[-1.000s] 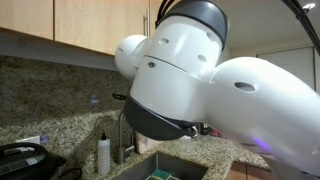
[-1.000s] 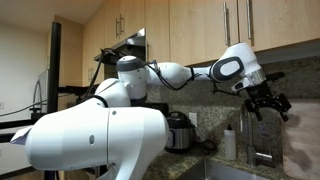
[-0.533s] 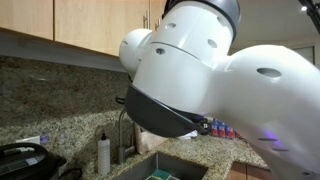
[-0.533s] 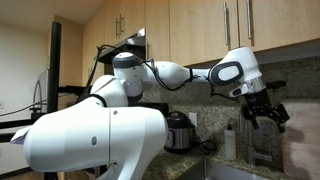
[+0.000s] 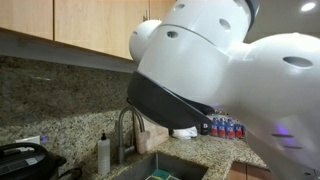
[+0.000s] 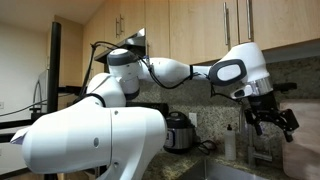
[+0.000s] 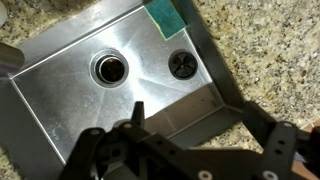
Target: Turn the tap nozzle to the right
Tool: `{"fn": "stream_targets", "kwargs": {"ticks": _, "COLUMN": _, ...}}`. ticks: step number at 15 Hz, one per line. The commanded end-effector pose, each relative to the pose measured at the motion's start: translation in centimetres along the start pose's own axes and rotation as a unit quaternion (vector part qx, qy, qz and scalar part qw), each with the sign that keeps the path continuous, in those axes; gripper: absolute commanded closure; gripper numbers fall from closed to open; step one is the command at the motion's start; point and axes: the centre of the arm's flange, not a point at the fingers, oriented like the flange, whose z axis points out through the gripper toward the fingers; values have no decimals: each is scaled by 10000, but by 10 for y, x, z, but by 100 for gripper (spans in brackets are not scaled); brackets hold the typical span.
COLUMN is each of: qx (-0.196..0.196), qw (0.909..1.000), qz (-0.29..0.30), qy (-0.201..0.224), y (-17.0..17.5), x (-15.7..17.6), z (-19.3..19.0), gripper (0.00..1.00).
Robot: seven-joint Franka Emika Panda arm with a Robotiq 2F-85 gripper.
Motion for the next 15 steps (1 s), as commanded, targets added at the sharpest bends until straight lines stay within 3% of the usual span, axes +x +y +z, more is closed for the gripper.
{"fn": "stream_targets", "kwargs": {"ticks": 1, "qx": -108, "qw": 9994, "qz": -300, "qy": -124, "y": -5, "x": 7, "z": -34, "gripper": 0}}
{"fn": "stream_targets", "kwargs": {"ticks": 8, "qx": -35, "qw": 9952, "qz": -927, "qy": -319, "y": 33, "x": 3, "z": -82, "gripper": 0}}
{"fn": "stream_targets", "kwargs": {"ticks": 15, "qx": -108, "qw": 9885, "qz": -1461, "qy": -374, "y": 74, "x": -45, "z": -86, "gripper": 0}}
